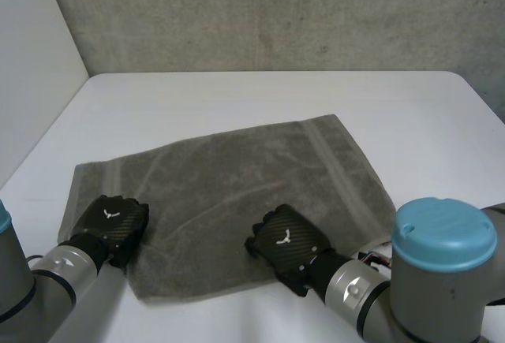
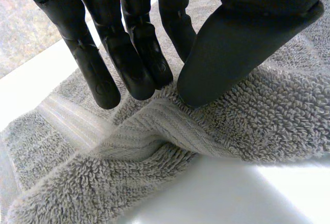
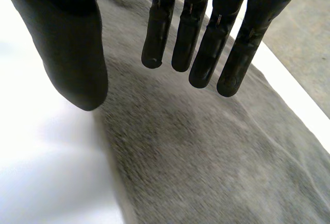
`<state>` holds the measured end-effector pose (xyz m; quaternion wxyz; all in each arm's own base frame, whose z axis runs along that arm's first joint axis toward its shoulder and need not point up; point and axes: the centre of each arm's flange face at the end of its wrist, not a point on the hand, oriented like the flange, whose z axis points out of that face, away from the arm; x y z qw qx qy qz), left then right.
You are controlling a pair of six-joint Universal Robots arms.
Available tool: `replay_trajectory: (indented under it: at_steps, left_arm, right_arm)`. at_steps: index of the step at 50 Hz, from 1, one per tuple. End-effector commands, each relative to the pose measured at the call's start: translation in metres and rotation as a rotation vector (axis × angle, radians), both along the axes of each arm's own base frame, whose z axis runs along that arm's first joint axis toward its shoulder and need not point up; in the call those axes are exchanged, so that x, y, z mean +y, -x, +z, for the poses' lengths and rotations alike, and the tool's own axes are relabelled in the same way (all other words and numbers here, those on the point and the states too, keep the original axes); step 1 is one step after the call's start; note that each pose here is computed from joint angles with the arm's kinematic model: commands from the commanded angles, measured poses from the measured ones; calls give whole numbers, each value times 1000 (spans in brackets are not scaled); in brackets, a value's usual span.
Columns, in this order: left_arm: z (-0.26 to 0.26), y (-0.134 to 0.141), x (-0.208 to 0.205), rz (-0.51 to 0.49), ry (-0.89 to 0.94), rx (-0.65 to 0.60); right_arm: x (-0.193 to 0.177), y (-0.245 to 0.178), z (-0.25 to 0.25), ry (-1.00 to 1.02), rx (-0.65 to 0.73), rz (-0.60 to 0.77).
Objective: Fold the towel.
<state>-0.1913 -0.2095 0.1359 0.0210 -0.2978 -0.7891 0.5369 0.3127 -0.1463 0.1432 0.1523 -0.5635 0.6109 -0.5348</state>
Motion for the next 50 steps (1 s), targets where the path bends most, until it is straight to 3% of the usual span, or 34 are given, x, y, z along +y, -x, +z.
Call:
replay_trajectory:
  at_steps: [1,26,35,50]
  left_arm:
    - [1,2,2,-11,4,-2]
    - [20,10,-33,-8,92,26]
    - [22,16,-51,9,119,17]
    - [7,17,-73,39,101,-6]
  right_arm:
    - [-43,23,1,11,4,-132]
    - [-135,126,-11,-33,11,-472]
    - [-136,131,-21,-151,-56,-526]
    - [-122,126,-16,-217,-99,-493]
